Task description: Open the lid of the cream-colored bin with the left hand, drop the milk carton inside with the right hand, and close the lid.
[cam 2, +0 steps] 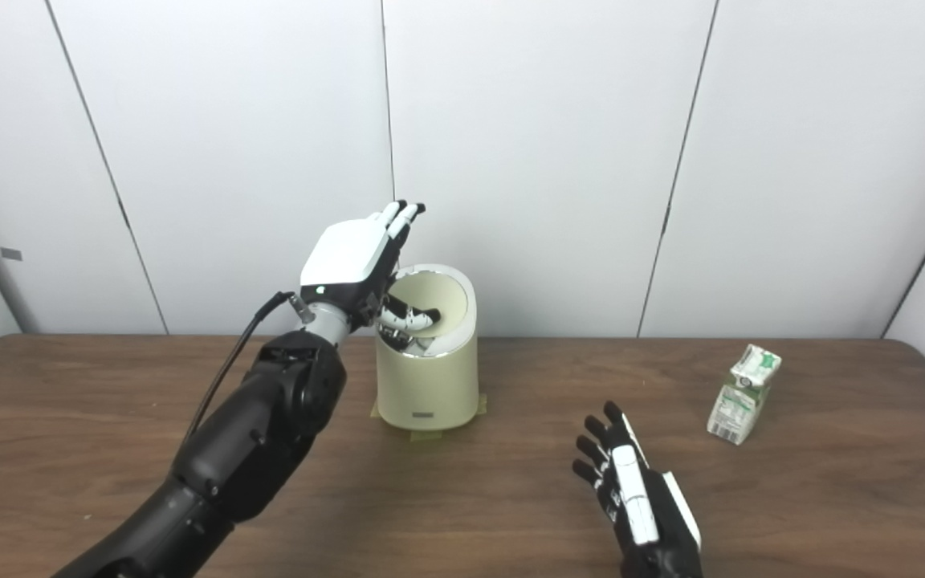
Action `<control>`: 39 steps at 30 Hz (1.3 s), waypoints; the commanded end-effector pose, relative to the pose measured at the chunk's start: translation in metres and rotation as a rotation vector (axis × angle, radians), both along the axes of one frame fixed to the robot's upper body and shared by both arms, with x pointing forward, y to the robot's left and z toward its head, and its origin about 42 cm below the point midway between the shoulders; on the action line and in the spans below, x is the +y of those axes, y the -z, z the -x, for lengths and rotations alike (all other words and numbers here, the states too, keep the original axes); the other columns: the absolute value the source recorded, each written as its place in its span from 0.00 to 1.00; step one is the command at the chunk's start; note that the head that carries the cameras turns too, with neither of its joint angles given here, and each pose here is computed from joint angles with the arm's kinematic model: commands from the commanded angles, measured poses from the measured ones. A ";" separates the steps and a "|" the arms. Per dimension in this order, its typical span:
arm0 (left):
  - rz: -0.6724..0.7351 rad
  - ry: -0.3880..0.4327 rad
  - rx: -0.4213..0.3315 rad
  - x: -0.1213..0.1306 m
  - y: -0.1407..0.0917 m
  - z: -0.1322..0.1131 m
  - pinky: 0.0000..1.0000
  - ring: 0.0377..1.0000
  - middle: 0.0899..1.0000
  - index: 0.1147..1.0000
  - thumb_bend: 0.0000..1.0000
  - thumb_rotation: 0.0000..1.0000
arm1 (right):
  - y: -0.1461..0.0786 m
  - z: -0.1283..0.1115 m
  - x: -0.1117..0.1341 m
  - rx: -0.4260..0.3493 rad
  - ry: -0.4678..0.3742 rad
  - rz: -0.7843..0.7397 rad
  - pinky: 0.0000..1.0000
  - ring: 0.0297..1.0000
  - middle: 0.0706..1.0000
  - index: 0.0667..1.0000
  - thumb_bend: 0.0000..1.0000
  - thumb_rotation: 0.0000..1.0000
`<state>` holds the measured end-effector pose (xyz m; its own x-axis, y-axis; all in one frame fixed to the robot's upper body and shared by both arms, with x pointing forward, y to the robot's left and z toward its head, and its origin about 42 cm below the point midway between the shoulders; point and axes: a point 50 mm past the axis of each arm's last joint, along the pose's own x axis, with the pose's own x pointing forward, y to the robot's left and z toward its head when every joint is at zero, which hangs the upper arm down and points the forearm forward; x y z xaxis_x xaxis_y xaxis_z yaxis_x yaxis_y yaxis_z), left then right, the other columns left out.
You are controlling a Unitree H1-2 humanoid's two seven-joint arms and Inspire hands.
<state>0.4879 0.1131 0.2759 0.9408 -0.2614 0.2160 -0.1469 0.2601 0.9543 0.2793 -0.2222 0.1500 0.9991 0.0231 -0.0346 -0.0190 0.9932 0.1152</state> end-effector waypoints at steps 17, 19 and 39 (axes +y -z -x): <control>-0.033 -0.022 -0.025 0.006 -0.016 -0.011 0.86 0.92 0.96 0.95 0.95 0.00 | -0.018 -0.008 0.003 -0.110 -0.025 -0.021 0.89 0.93 0.95 1.00 0.69 0.91; 0.029 -0.025 -0.033 0.007 -0.022 -0.010 0.85 0.90 0.96 0.95 0.93 0.00 | -0.018 -0.008 0.004 -0.110 -0.022 -0.020 0.89 0.93 0.94 1.00 0.69 0.90; 0.836 0.062 -0.099 0.038 -0.025 0.065 0.64 0.74 0.82 0.83 0.52 0.17 | -0.022 -0.018 -0.009 -0.133 -0.008 0.000 0.80 0.91 0.93 0.95 0.67 0.92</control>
<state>0.4266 0.1488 0.2845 0.9188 -0.0380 0.3928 -0.1571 0.8779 0.4523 0.2886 -0.2303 0.1500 0.9993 0.0271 -0.0243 -0.0241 0.9932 0.1136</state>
